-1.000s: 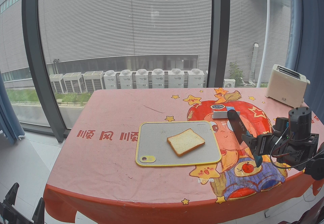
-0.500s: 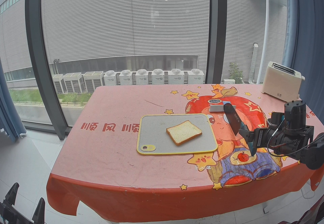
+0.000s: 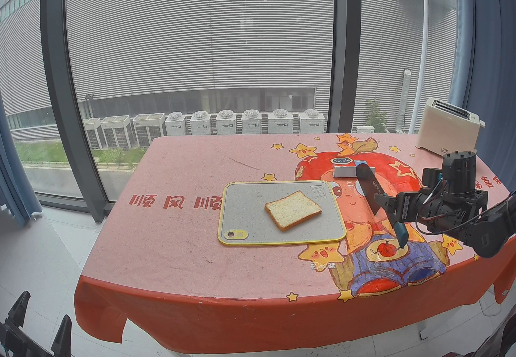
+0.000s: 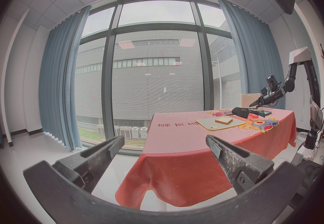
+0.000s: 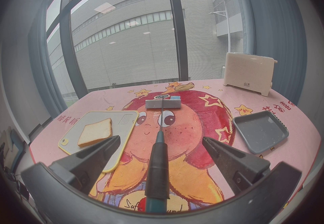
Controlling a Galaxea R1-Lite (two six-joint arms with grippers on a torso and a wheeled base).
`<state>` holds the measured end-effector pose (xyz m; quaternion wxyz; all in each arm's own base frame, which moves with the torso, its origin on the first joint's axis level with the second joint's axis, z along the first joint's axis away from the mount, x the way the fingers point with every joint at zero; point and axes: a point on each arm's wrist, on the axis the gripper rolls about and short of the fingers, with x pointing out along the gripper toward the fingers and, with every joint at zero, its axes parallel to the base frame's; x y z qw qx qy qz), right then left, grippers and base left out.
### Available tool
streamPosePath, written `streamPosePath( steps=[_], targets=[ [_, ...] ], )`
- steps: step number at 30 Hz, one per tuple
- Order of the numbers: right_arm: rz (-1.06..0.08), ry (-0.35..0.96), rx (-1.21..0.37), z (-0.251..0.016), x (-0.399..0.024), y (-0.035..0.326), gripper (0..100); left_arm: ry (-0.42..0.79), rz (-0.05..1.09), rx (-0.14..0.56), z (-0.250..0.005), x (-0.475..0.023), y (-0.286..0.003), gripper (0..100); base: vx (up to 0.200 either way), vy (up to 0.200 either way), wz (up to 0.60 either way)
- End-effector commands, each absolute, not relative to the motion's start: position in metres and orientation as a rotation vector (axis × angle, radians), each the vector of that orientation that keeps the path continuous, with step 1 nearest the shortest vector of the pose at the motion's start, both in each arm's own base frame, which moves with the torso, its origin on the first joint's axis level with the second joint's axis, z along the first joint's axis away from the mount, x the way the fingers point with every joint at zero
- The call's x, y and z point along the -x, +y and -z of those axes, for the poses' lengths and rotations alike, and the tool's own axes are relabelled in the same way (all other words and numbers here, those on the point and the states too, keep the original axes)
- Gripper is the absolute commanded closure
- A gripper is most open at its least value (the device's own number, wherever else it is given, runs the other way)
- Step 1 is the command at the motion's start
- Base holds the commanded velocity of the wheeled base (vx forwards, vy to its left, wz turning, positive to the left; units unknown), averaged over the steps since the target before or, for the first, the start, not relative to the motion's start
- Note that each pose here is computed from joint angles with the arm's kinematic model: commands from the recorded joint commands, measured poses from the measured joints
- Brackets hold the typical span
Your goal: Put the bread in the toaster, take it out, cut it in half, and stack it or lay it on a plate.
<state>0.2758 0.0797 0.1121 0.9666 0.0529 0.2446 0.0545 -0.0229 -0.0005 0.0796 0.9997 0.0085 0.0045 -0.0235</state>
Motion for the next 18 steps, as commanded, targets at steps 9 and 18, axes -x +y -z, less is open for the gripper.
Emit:
streamPosePath(
  steps=[9, 18],
  targets=[
    [-0.113, 0.535, -0.092, -0.098, -0.284, 0.087, 0, 0.018, 0.046, -0.017, -0.075, 0.022, 0.000, 0, 0.000, 0.000, 0.00],
    [-0.124, 0.554, -0.085, -0.091, -0.288, 0.092, 0, 0.018, 0.046, -0.017, -0.075, 0.022, 0.000, 0, 0.000, 0.000, 0.00]
  ],
)
